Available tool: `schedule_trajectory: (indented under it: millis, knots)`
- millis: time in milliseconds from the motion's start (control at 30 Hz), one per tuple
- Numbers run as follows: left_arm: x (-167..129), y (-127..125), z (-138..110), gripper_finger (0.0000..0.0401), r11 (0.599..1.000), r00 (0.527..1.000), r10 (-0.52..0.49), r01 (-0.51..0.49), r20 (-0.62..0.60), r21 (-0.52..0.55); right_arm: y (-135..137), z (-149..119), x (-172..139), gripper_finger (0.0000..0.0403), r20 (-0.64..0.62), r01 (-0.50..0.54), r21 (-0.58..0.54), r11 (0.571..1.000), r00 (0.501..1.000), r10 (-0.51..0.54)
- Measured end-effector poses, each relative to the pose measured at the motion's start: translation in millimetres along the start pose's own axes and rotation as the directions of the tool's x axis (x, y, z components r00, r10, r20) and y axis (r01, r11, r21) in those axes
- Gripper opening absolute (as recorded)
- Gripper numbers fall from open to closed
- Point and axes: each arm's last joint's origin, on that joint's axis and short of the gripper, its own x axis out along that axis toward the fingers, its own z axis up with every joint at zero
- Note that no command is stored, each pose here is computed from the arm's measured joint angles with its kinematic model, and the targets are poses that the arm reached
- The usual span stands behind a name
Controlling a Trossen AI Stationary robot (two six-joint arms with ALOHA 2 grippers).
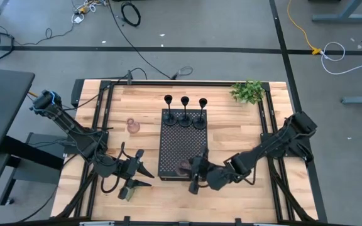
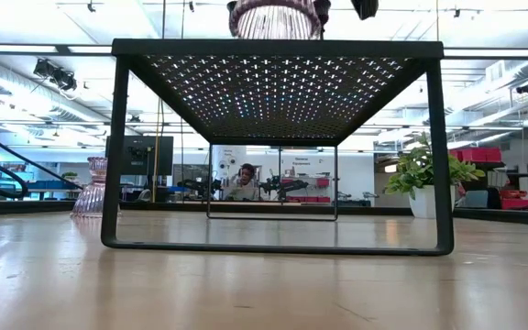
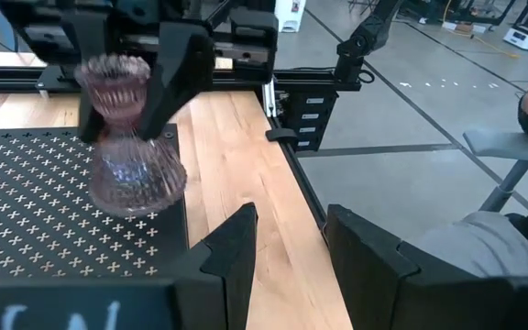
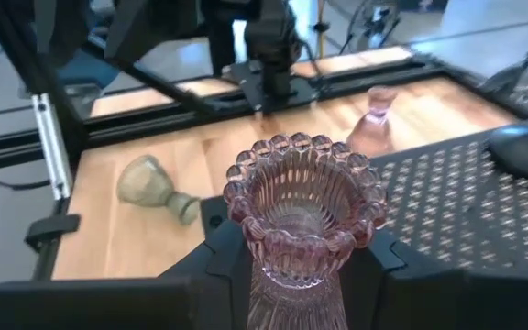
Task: Pick & Place candle stick holders
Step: Put the bottom pink candle holder on the shelf
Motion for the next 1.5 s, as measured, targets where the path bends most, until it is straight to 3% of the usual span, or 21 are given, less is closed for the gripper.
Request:
schedule_trajectory:
  millis: [300,533,1500]
  knots:
    - [0.0,0.0,0.0,0.0138,1.000,1.000,0.000,0.000,0.000,-0.002,-8.3,0.8,9.9,0.0107,-0.057,-0.062,0.069,0.996,0.996,0.066]
    - [0.0,0.0,0.0,0.0138,1.000,1.000,0.000,0.000,0.000,-0.001,-13.4,-3.2,8.8,0.0107,-0.074,0.031,0.038,0.999,0.997,-0.028]
    - [0.0,0.1,-0.2,0.0138,1.000,1.000,0.001,-0.001,-0.002,0.000,-12.1,-7.9,13.1,0.0111,-0.074,0.046,0.028,0.999,0.996,-0.044]
